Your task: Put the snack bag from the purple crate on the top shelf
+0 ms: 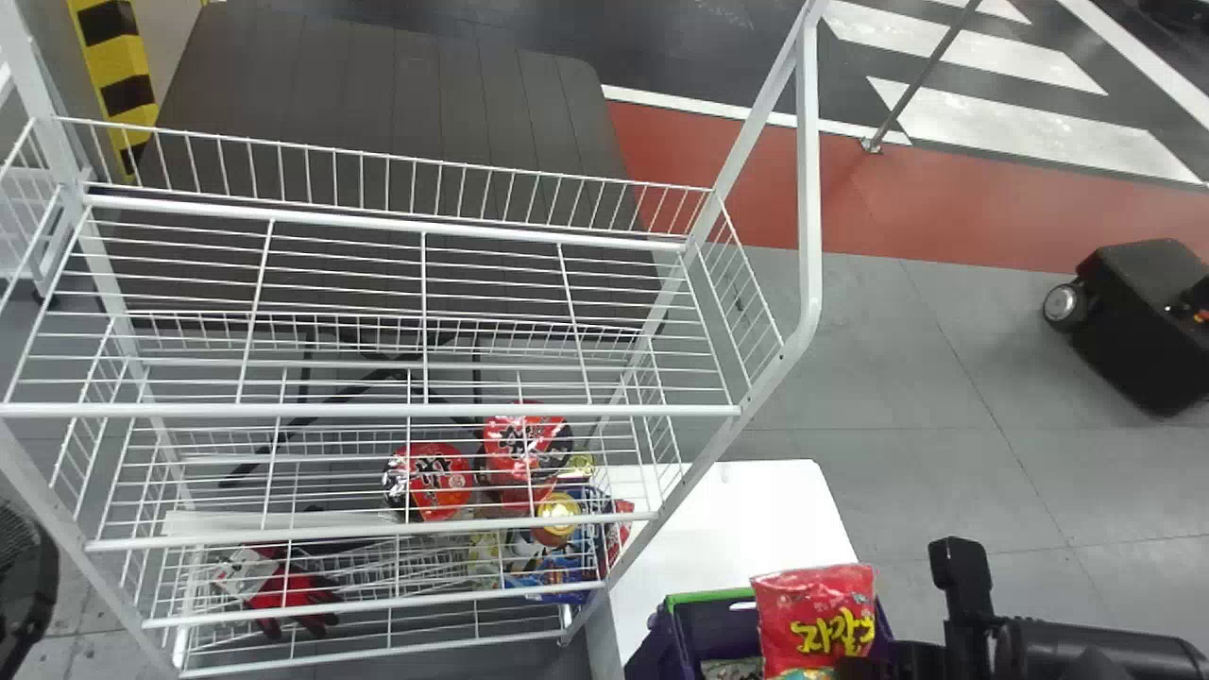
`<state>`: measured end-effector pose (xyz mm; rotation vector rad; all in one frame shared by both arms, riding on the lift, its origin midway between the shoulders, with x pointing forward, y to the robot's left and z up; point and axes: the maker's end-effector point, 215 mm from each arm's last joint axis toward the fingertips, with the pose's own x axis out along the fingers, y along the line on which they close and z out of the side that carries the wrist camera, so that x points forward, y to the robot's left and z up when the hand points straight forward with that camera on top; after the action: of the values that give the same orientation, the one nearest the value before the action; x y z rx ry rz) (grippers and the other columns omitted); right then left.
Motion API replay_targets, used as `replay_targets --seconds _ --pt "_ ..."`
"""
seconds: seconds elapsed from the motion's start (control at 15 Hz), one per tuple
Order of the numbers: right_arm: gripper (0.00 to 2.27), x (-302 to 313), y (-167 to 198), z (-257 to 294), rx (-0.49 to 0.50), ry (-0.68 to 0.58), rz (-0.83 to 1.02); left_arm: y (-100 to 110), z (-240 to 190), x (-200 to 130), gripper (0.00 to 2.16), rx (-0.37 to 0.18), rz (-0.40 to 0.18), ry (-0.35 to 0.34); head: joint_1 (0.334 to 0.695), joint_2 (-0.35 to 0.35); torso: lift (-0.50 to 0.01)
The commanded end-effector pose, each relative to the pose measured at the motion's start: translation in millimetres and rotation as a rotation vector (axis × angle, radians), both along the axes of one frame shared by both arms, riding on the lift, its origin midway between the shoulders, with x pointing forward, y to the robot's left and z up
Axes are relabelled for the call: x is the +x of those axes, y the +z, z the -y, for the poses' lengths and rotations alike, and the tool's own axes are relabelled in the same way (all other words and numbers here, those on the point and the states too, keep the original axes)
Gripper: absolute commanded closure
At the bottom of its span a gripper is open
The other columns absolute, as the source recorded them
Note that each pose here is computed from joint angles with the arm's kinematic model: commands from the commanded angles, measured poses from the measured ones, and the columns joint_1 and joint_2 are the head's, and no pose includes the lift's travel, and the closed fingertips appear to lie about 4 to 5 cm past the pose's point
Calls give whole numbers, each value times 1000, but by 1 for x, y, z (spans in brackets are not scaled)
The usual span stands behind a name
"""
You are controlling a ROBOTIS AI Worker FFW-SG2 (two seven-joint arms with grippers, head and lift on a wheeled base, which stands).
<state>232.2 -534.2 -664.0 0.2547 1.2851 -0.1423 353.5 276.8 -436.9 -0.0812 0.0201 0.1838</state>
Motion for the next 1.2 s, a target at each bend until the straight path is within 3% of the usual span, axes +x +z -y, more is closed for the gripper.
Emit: replay_targets --seconds 0.0,0.2,0.47,1.13 --pt "2142 -1 6 -18 52 7 23 -1 1 0 56 -2 -5 0 695 -350 -1" --pt "2118 -15 23 -61 114 -2 14 -3 2 1 56 1 -16 1 695 -350 -1" --pt "2088 -18 64 -128 281 -15 58 -5 5 2 56 8 -28 -5 695 -350 -1" --pt "2088 11 177 -241 474 55 248 -2 1 -1 56 9 -30 7 695 -103 -1"
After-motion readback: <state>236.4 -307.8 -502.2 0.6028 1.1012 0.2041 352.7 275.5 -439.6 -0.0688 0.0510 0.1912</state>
